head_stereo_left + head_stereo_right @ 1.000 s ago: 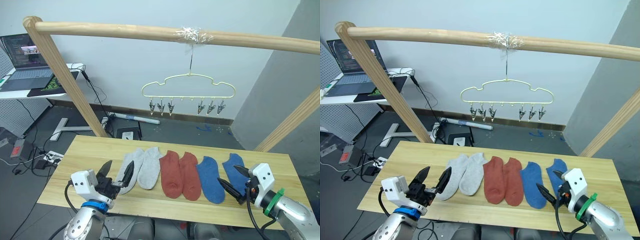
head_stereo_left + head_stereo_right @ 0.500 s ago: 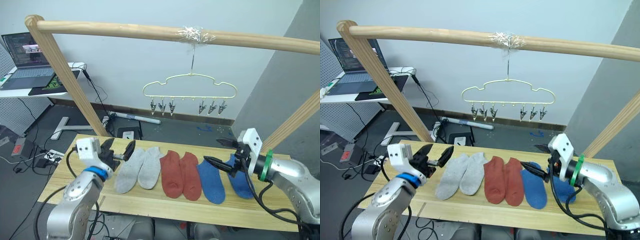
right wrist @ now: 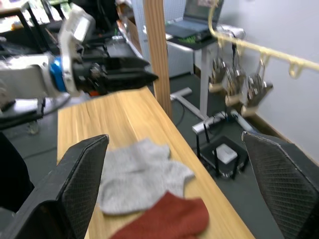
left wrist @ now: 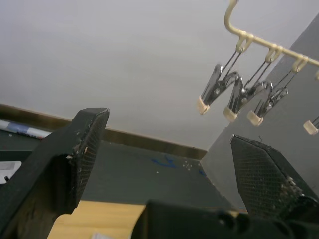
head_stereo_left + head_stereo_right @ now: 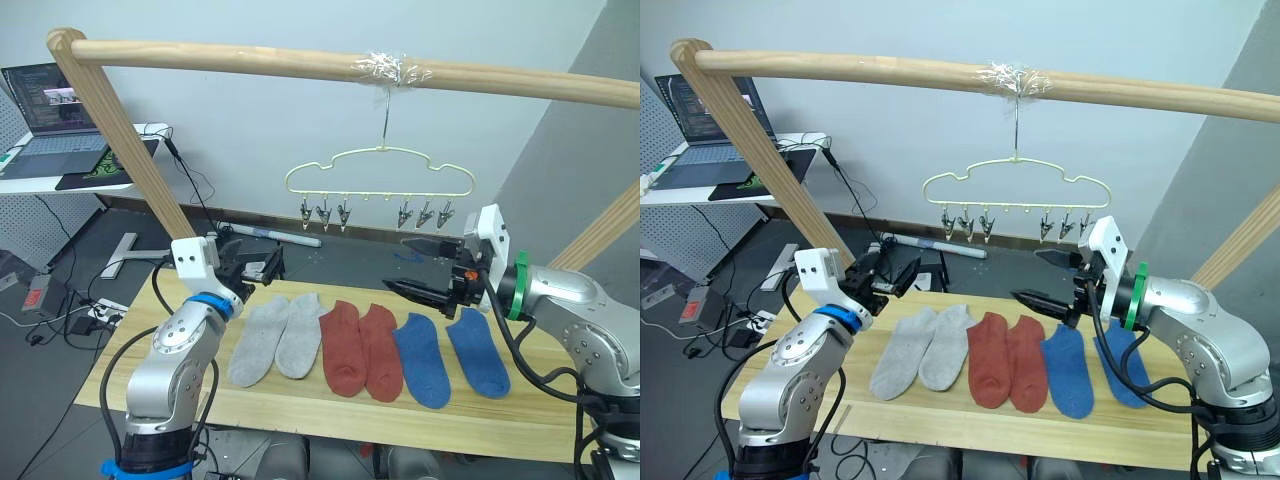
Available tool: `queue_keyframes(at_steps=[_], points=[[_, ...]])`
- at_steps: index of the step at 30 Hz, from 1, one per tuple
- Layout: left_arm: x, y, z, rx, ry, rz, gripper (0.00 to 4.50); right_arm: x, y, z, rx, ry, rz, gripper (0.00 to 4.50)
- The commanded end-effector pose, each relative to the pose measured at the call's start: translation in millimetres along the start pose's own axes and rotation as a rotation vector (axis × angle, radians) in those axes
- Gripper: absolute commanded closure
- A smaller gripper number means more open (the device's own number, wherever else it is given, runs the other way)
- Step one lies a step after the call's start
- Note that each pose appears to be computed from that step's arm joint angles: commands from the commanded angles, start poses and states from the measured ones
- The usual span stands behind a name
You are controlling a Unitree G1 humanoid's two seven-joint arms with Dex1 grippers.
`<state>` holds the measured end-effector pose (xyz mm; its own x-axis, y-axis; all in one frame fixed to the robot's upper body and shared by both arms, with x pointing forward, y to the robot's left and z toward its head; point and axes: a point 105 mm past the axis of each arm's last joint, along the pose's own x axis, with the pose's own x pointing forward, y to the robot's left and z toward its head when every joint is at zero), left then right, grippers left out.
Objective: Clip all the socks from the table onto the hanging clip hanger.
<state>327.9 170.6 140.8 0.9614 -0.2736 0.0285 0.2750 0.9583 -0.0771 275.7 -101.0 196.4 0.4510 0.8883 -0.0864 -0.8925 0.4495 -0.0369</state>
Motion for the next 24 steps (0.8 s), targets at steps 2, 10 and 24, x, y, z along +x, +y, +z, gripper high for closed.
queue_keyframes(at_steps=[2,10,24], points=[[10.6,-10.4,10.6,0.019,-0.044,-0.025,0.03,0.6,5.1,25.5,-0.024,-0.084,0.028,0.00],[24.5,-15.4,11.7,0.040,-0.037,-0.026,0.03,3.1,8.7,30.2,-0.034,-0.093,0.043,0.00],[40.0,-26.3,12.4,0.063,-0.053,-0.034,1.28,1.7,11.0,28.1,-0.041,-0.087,0.032,0.00]])
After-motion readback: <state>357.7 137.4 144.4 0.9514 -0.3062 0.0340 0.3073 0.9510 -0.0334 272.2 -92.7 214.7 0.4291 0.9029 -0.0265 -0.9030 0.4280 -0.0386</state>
